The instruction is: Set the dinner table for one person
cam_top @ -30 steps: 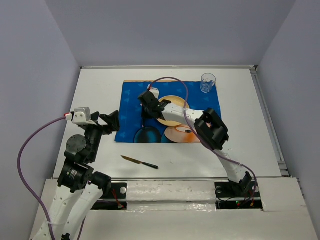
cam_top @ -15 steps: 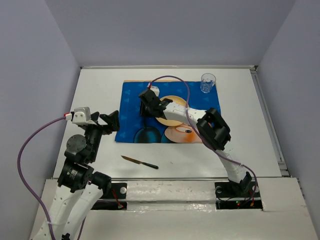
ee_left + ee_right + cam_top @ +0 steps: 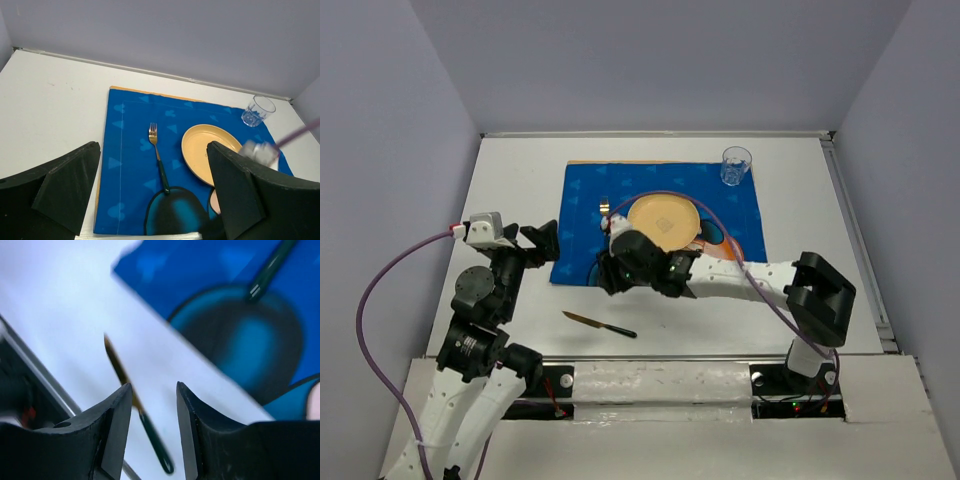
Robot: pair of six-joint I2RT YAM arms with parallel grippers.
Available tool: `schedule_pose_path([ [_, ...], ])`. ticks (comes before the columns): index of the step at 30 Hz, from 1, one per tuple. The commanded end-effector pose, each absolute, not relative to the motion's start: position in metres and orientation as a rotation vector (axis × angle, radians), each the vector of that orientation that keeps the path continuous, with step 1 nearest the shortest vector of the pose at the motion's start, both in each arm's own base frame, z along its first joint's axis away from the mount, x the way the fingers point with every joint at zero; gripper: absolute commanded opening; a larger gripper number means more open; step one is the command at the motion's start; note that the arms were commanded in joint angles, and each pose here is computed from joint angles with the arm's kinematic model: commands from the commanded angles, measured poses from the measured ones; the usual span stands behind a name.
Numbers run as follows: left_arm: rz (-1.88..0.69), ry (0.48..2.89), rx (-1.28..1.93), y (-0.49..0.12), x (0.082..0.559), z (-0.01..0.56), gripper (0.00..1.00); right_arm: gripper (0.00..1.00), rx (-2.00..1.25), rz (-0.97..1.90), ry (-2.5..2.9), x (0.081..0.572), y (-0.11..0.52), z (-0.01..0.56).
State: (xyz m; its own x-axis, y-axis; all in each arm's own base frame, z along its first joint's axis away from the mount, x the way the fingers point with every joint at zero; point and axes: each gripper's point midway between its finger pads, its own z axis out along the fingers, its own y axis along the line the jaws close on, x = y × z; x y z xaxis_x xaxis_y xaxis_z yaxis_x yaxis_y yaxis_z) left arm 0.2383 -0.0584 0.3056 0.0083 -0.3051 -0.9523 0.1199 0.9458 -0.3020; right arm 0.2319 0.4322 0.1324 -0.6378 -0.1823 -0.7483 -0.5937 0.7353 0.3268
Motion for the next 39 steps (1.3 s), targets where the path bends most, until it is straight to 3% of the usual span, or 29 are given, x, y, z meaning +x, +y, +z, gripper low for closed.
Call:
schedule_pose_path([
  [1, -0.319, 1.504, -0.165, -0.055, 0.244, 0.313, 0.99, 0.47, -0.973, 0.673, 2.191, 0.164, 0.429, 0.082],
  [12, -0.286, 1.527, -0.187, -0.048, 0.251, 0.307, 0.99, 0.47, -1.171, 0.524, 2.275, 0.131, 0.417, 0.022],
  [21, -0.28, 1.527, -0.191, -0.046, 0.253, 0.307, 0.99, 0.0, -1.292, 0.288, 2.237, 0.12, 0.412, 0.001],
  [26, -0.242, 1.521, -0.226, -0.037, 0.252, 0.308, 0.99, 0.0, -1.253, 0.357, 2.165, 0.12, 0.422, 0.033],
  [28, -0.226, 1.507, -0.251, -0.031, 0.249, 0.311, 0.99, 0.0, -1.2, 0.419, 2.083, 0.126, 0.426, 0.073],
  [32, -0.226, 1.47, -0.274, -0.025, 0.244, 0.318, 0.99, 0.0, -1.003, 0.539, 1.964, 0.158, 0.411, 0.148],
  [33, -0.228, 1.465, -0.277, -0.025, 0.243, 0.318, 0.99, 0.0, -0.846, 0.596, 1.921, 0.19, 0.398, 0.184],
  [39, -0.26, 1.479, -0.242, -0.033, 0.246, 0.317, 0.99, 0.0, -0.309, 0.405, 1.977, 0.318, 0.29, 0.2],
])
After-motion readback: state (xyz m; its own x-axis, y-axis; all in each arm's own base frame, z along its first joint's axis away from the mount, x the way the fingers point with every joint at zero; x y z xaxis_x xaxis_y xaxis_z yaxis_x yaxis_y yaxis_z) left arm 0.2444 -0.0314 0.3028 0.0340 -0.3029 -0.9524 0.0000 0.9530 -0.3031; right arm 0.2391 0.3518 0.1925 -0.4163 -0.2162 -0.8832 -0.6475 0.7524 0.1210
